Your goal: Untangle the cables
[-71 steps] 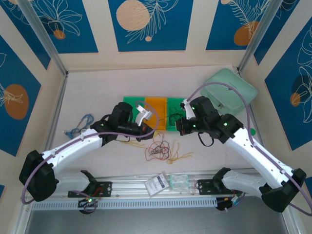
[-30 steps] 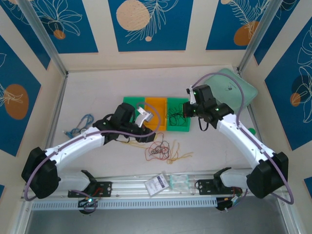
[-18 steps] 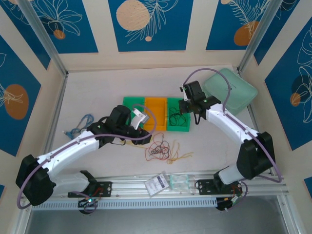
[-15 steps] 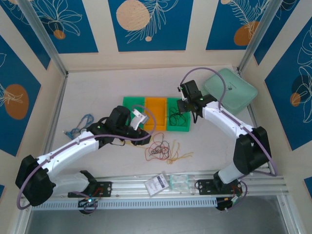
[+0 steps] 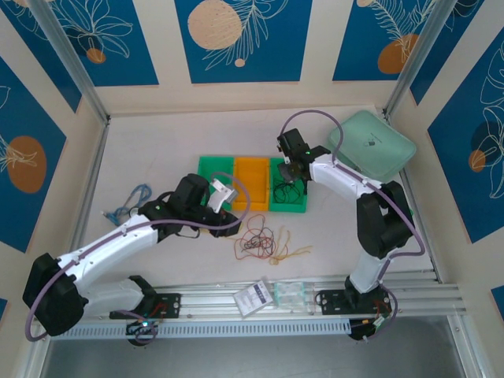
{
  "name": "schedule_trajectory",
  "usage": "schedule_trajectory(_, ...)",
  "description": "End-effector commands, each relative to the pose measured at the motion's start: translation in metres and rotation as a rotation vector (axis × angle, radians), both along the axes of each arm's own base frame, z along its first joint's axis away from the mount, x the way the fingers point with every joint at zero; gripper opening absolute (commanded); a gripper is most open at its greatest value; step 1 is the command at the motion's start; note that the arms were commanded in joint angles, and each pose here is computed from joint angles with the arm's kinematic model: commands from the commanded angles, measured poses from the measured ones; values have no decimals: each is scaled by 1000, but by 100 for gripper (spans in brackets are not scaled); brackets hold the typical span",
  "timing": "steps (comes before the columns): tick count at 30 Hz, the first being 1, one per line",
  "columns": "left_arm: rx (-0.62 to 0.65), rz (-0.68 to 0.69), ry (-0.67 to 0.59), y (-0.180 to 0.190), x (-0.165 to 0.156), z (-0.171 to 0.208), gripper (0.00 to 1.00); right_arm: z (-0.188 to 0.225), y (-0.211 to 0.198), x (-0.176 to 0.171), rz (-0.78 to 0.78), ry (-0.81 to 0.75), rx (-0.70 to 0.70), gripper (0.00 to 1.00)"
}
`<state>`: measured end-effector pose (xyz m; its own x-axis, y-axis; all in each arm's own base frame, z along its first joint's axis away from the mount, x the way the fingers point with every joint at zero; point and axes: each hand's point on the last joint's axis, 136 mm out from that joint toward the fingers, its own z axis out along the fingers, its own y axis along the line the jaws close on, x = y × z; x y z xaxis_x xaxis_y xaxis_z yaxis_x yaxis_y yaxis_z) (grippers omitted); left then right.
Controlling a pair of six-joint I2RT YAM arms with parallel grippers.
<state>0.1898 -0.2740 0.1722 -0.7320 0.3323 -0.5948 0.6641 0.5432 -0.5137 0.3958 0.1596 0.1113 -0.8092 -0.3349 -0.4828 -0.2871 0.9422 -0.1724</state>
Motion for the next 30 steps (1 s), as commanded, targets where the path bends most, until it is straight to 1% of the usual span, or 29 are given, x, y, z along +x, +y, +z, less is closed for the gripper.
schedule_trajectory(1,23,17,6,9,-2,-7,34,29,-3,-5,-23,-47,29,28)
schedule_trajectory(4,41,30,20,11,-1,-16,32,50,-3,-21,-21,-60,81,28)
schedule_trajectory(8,81,47,62,18,-6,-35,31,62,18,-73,58,42,234,28)
schedule_trajectory(12,97,59,90,23,-12,-47,31,57,49,-147,183,209,418,28)
schedule_trajectory(15,104,68,96,25,-13,-53,31,45,59,-189,206,289,474,28)
schedule_trajectory(17,102,69,107,25,-14,-57,31,34,62,-206,200,325,494,28)
schedule_trajectory(20,86,62,123,21,-14,-60,31,19,70,-219,223,344,500,27)
schedule_trajectory(22,76,59,129,19,-14,-61,31,14,78,-221,253,340,505,27)
schedule_trajectory(25,72,60,132,18,-13,-62,31,10,91,-216,285,331,516,26)
schedule_trajectory(30,67,66,130,18,-13,-62,31,-4,107,-209,310,374,521,26)
